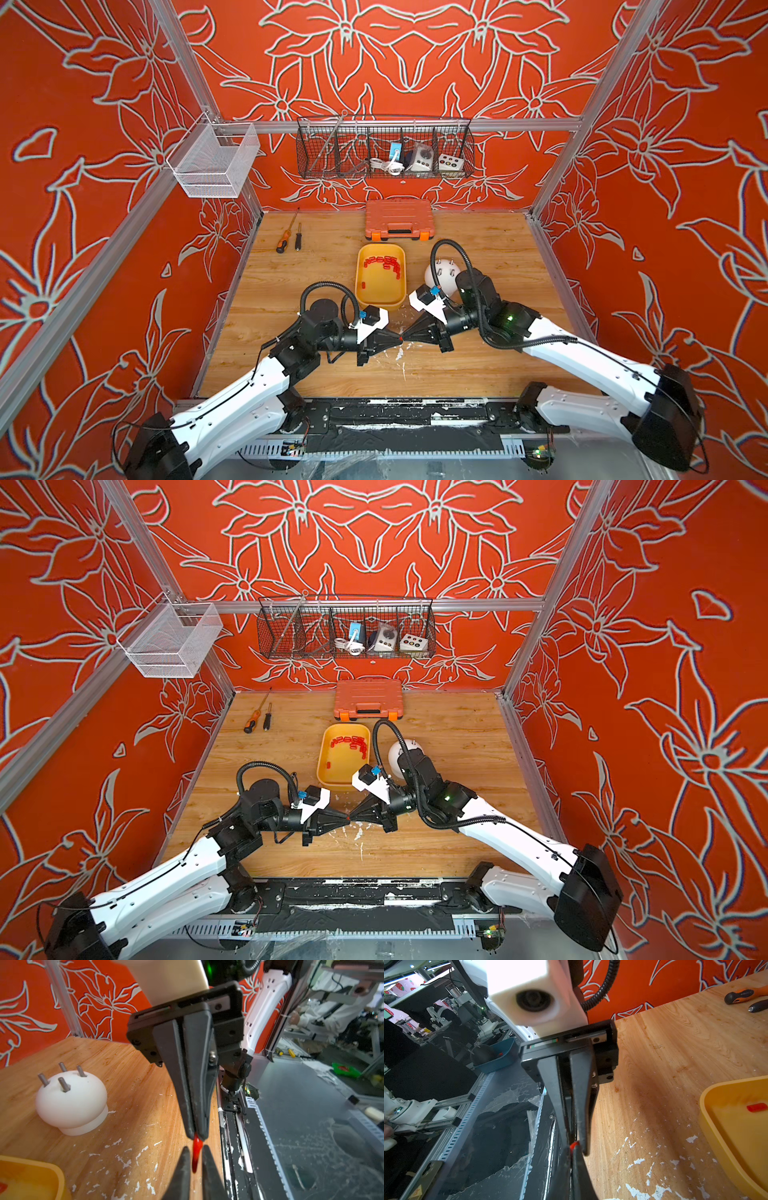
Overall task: Cover the protruding screws with screw protection sleeves
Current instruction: Pick up the screw protection sleeve from the storage box.
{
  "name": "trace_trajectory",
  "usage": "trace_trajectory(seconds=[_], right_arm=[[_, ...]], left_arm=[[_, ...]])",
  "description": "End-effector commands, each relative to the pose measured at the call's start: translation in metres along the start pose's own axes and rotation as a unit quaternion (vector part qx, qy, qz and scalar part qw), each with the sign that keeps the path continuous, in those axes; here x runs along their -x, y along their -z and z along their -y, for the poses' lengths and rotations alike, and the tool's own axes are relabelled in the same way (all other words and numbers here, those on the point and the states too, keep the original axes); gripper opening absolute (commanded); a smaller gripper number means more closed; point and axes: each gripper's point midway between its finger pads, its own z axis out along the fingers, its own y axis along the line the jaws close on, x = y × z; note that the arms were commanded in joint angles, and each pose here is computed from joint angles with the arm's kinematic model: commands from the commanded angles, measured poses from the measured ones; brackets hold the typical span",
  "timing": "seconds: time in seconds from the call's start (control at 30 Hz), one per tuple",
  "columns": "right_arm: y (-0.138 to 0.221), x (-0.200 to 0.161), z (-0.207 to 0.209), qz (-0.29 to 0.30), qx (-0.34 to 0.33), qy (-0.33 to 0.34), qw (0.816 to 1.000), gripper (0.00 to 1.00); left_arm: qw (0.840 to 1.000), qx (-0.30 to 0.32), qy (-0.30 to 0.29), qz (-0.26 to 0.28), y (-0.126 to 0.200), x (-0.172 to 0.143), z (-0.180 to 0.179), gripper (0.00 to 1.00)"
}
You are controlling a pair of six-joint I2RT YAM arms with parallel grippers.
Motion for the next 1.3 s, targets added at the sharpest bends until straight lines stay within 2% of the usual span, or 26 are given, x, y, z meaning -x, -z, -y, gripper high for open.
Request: trace_trajectory(seconds=[0.0,0.1,0.27,0.43,0.6,0.77,1.03,1.27], right_arm=[[0.003,0.016,0.003,0.024,-0.017,-0.011,0.999,0.00],[0.007,0.026,0.006,0.051,-0.024,-0.037,0.998,0.00],[0.012,0.041,0.020,0.096,-0.043,-0.106,0.989,0.00],[0.009,0.041,0.044,0.116,-0.081,-0.187,0.972,0.00],[0.002,0.043,0.066,0.163,-0.082,-0.265,0.947,0.00],[-0.011,0.039,0.079,0.184,-0.055,-0.307,0.932,0.00],[-0.023,0.036,0.081,0.191,-0.012,-0.338,0.921,0.00],[-0.033,0.029,0.078,0.180,0.008,-0.345,0.921,0.00]], left_arm=[[0.999,0.041,-0.026,0.023,0.005,0.008,-0.009,0.39],[0.994,0.093,-0.040,0.028,0.013,-0.001,-0.019,0.49],[0.981,0.171,-0.081,0.045,0.032,-0.019,-0.031,0.55],[0.965,0.232,-0.100,0.069,0.051,-0.017,-0.038,0.59],[0.962,0.237,-0.115,0.077,0.053,-0.016,-0.038,0.62],[0.963,0.229,-0.115,0.086,0.050,-0.013,-0.038,0.62],[0.963,0.236,-0.105,0.073,0.046,-0.018,-0.045,0.59],[0.960,0.254,-0.101,0.069,0.049,-0.021,-0.051,0.52]])
